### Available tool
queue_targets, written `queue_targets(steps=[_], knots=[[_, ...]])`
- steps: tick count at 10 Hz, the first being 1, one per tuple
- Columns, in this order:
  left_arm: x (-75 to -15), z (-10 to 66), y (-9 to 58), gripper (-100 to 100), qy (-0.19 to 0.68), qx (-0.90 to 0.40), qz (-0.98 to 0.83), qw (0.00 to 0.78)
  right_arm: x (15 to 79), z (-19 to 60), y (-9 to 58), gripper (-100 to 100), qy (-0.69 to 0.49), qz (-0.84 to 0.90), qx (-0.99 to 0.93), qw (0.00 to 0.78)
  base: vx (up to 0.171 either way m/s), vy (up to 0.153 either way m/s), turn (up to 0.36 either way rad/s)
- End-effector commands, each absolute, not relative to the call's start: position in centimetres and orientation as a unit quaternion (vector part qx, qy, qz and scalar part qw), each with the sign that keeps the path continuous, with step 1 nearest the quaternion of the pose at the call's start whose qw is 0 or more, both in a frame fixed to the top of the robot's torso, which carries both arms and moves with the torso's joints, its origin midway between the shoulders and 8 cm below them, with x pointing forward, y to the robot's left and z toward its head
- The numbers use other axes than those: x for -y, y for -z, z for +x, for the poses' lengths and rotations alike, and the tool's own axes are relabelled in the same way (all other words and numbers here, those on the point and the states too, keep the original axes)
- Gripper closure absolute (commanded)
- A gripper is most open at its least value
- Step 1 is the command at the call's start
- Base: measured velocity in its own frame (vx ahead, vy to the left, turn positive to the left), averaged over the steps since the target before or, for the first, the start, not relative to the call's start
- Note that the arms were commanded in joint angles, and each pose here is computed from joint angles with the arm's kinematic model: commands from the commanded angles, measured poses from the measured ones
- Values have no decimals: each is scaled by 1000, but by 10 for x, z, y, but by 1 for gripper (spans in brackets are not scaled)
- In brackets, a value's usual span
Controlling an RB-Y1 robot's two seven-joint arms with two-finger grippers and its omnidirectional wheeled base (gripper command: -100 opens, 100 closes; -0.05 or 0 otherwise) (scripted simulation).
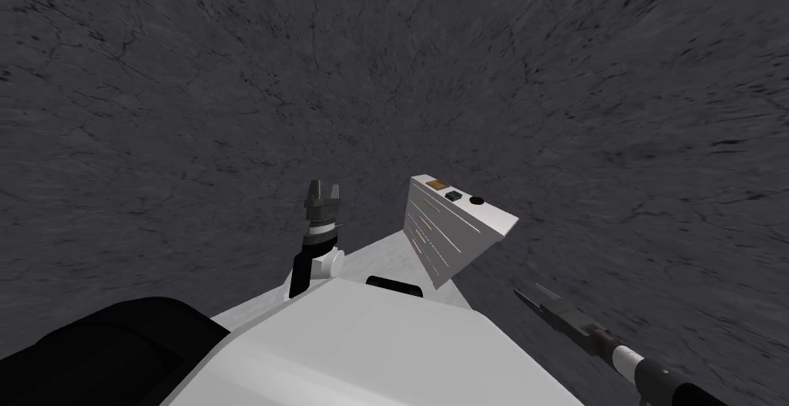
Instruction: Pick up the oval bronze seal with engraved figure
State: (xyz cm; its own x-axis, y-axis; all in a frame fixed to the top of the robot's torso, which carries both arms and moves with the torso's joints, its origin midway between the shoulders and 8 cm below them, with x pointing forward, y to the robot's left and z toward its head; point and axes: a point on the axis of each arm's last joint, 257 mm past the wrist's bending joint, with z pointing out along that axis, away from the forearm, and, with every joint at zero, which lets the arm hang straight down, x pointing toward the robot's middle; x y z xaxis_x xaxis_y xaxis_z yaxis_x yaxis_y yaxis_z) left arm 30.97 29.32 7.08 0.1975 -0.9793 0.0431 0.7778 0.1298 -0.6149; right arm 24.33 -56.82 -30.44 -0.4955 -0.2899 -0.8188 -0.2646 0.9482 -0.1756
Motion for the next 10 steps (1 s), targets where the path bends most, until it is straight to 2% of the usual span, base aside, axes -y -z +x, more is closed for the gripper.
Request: queue_targets(steps=[1,10], knots=[[-293,310,-71,0,604,-190,-265,727,577,243,301,-100,25,-175,-868,465,1,7,-25],[-293,310,-71,0,604,-190,-265,727,672,210,267,-100,121,-292,-880,354,10,14,85]])
